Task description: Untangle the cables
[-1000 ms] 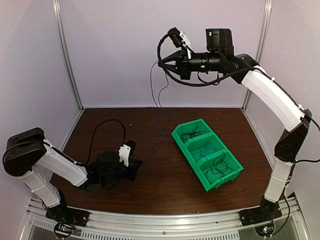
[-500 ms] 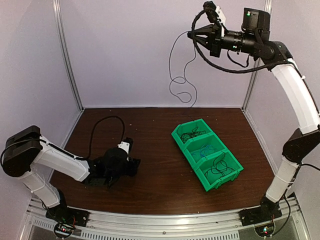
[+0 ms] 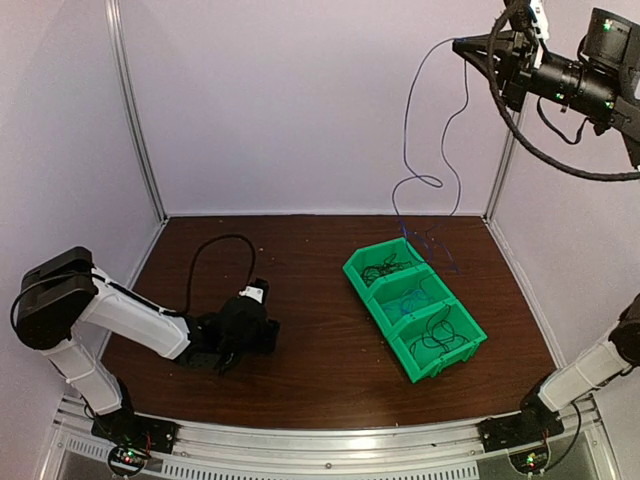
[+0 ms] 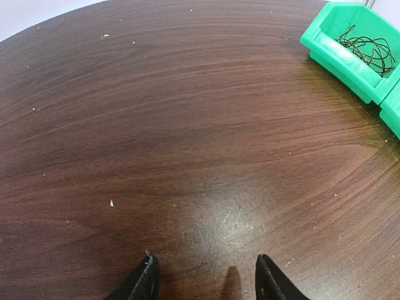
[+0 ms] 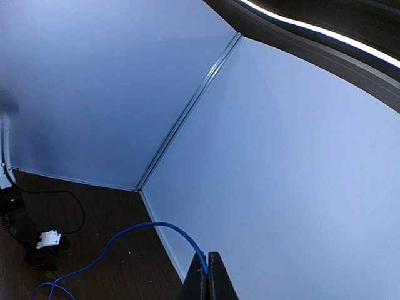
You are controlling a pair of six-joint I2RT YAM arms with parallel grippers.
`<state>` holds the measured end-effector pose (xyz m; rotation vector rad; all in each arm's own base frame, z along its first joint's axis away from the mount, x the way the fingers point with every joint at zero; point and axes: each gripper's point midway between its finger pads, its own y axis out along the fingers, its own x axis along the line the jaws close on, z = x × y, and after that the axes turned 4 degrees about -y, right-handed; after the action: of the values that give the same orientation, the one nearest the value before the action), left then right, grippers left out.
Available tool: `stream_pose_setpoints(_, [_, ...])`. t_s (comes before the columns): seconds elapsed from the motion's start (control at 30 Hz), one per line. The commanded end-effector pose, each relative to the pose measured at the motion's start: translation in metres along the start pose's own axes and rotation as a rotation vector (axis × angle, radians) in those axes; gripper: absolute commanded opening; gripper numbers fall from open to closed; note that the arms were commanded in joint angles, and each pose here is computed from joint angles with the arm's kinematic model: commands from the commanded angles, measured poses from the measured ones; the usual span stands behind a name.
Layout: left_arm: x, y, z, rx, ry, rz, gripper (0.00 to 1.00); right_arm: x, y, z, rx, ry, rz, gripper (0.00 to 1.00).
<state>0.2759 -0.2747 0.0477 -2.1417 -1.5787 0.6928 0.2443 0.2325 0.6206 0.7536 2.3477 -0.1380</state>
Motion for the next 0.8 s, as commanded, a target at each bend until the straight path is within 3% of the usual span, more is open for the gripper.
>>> stream_pose_setpoints(0.0, [0.000,0.002,-0.011,-0.031,0.005,-0.023,0.54,0.007,-0.019,0.019,0.091,0.002,0.023,0.00])
stream_pose_setpoints(0.77, [0.010,-0.003,-0.006,-0.031,-0.001,-0.046,0.54,0.146,-0.047,0.220,0.544,0.144,-0.258,0.00])
